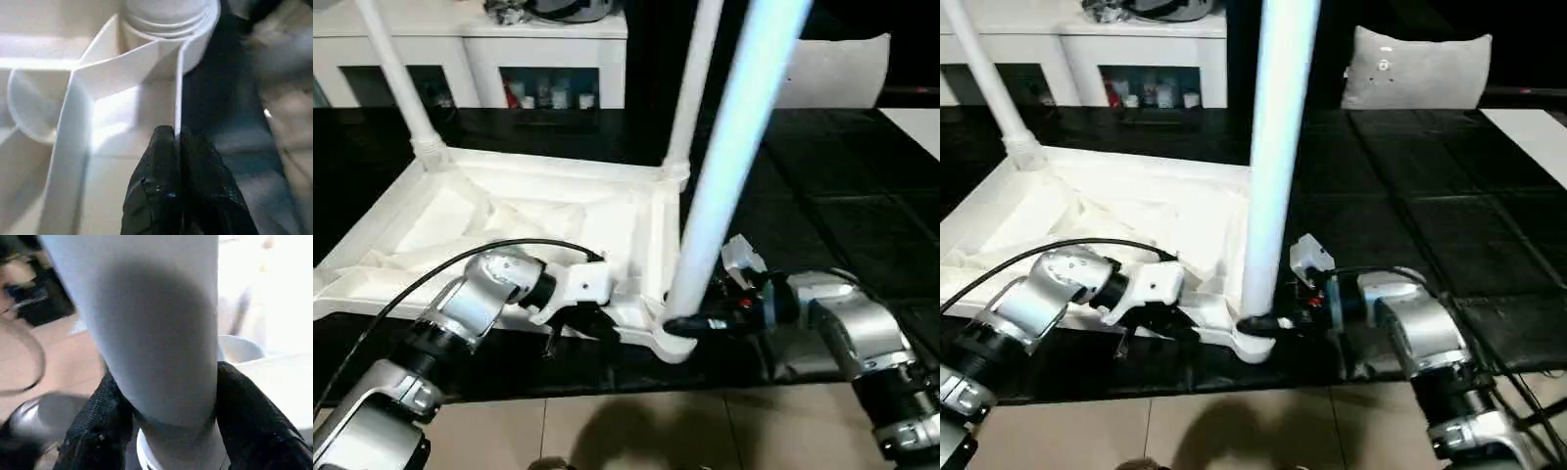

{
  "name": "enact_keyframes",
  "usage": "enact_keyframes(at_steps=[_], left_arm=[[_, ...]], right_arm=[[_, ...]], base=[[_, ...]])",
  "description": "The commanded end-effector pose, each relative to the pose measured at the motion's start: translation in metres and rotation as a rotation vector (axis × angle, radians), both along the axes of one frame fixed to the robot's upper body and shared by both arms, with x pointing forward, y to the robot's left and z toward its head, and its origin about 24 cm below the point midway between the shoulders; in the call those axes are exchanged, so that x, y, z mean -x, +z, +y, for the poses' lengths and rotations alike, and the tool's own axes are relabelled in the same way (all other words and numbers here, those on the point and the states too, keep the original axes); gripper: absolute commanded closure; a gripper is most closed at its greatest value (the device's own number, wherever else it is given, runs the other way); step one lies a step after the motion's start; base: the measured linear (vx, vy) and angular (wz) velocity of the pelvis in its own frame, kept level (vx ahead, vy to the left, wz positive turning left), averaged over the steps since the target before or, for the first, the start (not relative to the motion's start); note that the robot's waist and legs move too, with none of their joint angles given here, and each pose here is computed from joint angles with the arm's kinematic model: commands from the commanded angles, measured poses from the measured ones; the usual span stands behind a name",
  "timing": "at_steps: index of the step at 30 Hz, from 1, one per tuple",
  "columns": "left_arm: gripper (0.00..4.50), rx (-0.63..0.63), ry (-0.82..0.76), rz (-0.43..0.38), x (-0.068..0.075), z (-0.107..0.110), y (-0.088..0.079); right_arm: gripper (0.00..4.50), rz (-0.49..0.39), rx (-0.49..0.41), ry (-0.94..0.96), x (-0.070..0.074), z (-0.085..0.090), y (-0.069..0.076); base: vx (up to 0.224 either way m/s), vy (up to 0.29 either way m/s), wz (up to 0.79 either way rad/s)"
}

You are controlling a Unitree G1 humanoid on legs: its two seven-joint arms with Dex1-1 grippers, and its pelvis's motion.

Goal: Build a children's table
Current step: Rotate leg to tighten

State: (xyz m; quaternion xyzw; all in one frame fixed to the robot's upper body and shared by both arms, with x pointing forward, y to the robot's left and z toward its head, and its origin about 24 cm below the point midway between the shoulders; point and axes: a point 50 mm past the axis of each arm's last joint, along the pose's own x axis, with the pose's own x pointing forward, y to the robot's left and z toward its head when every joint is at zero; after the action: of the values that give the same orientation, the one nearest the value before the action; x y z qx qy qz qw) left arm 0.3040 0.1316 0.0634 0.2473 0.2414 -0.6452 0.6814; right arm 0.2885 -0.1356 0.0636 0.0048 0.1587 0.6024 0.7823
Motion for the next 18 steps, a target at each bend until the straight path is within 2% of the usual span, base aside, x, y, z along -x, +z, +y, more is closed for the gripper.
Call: enact_keyframes(at_steps=[1, 3, 6, 8, 11, 12, 13, 14, 18], left_arm=[[4.50, 0.146, 0.076, -0.047, -0.005, -0.034, 0.012], [4.50, 0.161, 0.110, -0.048, -0.007, -0.037, 0.013], [4.50, 0.202, 0.289, -0.080, -0.016, -0.053, 0.017], [4.50, 0.205, 0.338, -0.096, -0.019, -0.057, 0.017], [4.50, 0.187, 0.412, -0.130, -0.023, -0.064, 0.015], [4.50, 0.181, 0.422, -0.143, -0.024, -0.066, 0.016], [4.50, 0.181, 0.422, -0.143, -0.024, -0.066, 0.016], [4.50, 0.180, 0.426, -0.144, -0.025, -0.066, 0.016], [4.50, 0.133, 0.422, -0.190, -0.028, -0.060, 0.016]], right_arm=[[2.42, -0.003, 0.033, -0.165, -0.012, 0.020, -0.007], [2.45, -0.002, 0.043, -0.212, -0.016, 0.022, -0.008], [2.48, 0.011, 0.071, -0.500, -0.036, 0.036, -0.011], [2.48, 0.014, 0.079, -0.562, -0.041, 0.039, -0.011], [2.48, -0.057, 0.079, -0.544, -0.043, 0.046, -0.007], [2.16, -0.079, 0.076, -0.534, -0.043, 0.047, -0.006], [2.16, -0.079, 0.076, -0.534, -0.043, 0.047, -0.006], [1.84, -0.084, 0.076, -0.531, -0.043, 0.046, -0.005], [1.58, -0.120, 0.041, -0.488, -0.042, 0.036, 0.000]], base=[[0.000, 0.000, 0.00], [0.000, 0.000, 0.00], [0.000, 0.000, 0.00], [0.000, 0.000, 0.00], [0.000, 0.000, 0.00], [0.000, 0.000, 0.00], [0.000, 0.000, 0.00], [0.000, 0.000, 0.00], [0.000, 0.000, 0.00]])
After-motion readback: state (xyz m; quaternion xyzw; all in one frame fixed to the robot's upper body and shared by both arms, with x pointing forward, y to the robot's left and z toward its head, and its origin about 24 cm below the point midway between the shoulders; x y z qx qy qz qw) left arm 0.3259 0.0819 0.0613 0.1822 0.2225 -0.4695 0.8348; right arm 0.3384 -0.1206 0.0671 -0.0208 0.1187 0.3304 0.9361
